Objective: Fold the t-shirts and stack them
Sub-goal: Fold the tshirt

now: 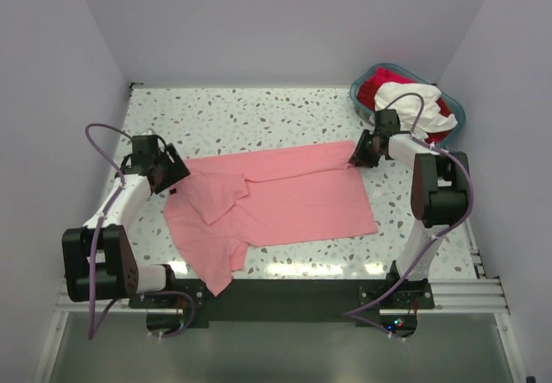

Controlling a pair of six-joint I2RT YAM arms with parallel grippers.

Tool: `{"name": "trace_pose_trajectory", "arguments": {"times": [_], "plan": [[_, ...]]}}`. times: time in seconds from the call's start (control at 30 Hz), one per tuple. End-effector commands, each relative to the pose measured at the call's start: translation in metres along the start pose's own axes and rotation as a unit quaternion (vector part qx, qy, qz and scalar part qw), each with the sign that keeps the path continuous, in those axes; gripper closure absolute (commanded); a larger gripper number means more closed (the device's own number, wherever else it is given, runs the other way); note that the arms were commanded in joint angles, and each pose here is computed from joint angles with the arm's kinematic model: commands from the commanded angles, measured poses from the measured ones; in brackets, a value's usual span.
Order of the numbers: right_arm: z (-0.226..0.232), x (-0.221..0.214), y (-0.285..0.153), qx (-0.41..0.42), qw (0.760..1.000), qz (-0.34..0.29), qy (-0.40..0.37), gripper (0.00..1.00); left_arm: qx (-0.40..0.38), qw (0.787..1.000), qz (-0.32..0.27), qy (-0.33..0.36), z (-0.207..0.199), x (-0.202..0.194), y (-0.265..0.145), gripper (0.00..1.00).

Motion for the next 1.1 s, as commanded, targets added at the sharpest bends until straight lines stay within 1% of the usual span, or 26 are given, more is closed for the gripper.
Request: {"name": "trace_pose_trajectory", "arguments": {"times": [0.0,0.03,0.07,0.13,0.37,0.5,0.53,0.6,0.77,0.87,1.07], "plan": [[0.006,0.009,-0.004,0.018,1.0,-0.026,0.003,0.71,-0.015,1.0,-0.009,0.008,-0.003,-0.001,-0.005,0.29],[0.006,0.01,-0.006,0.018,0.999,-0.028,0.001,0.73,-0.015,1.0,-0.009,0.008,-0.003,-0.001,-0.005,0.29],[0.005,0.012,-0.008,0.011,0.999,-0.033,0.001,0.79,-0.014,1.0,-0.009,0.008,-0.003,-0.001,-0.005,0.29],[0.004,0.014,-0.013,0.0,0.999,-0.036,-0.008,0.83,-0.011,1.0,-0.011,0.01,-0.003,-0.001,-0.006,0.29],[-0.001,0.031,-0.033,-0.05,0.996,-0.059,-0.044,0.83,0.0,1.0,-0.019,0.018,0.0,0.002,-0.007,0.29],[-0.002,0.03,-0.037,-0.059,0.995,-0.047,-0.063,0.82,0.001,1.0,-0.018,0.021,0.001,0.002,-0.006,0.29],[-0.001,0.029,-0.037,-0.06,0.995,-0.043,-0.066,0.8,0.001,1.0,-0.018,0.022,0.001,0.002,-0.007,0.29],[0.0,0.028,-0.037,-0.062,0.995,-0.037,-0.076,0.79,0.003,1.0,-0.015,0.023,0.002,0.001,-0.006,0.29],[0.0,0.022,-0.034,-0.055,0.996,-0.032,-0.069,0.79,0.003,1.0,-0.013,0.023,0.002,-0.001,-0.005,0.29],[-0.002,0.013,-0.027,-0.047,0.997,-0.019,-0.061,0.79,0.005,1.0,-0.011,0.023,0.004,-0.003,-0.005,0.29],[-0.001,0.008,-0.015,-0.029,0.998,-0.015,-0.05,0.79,0.005,1.0,-0.012,0.023,0.005,-0.005,-0.006,0.29]]}}
Point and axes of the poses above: each gripper's point midway between its finger pads, its own y axis out along the fingers, its own z axis along the line the jaws close on, x = y × z, the point moved 6 cm from there along -y, back along the fingers, and after that the axes turned 2 degrees about y, right-handed, at the moved point
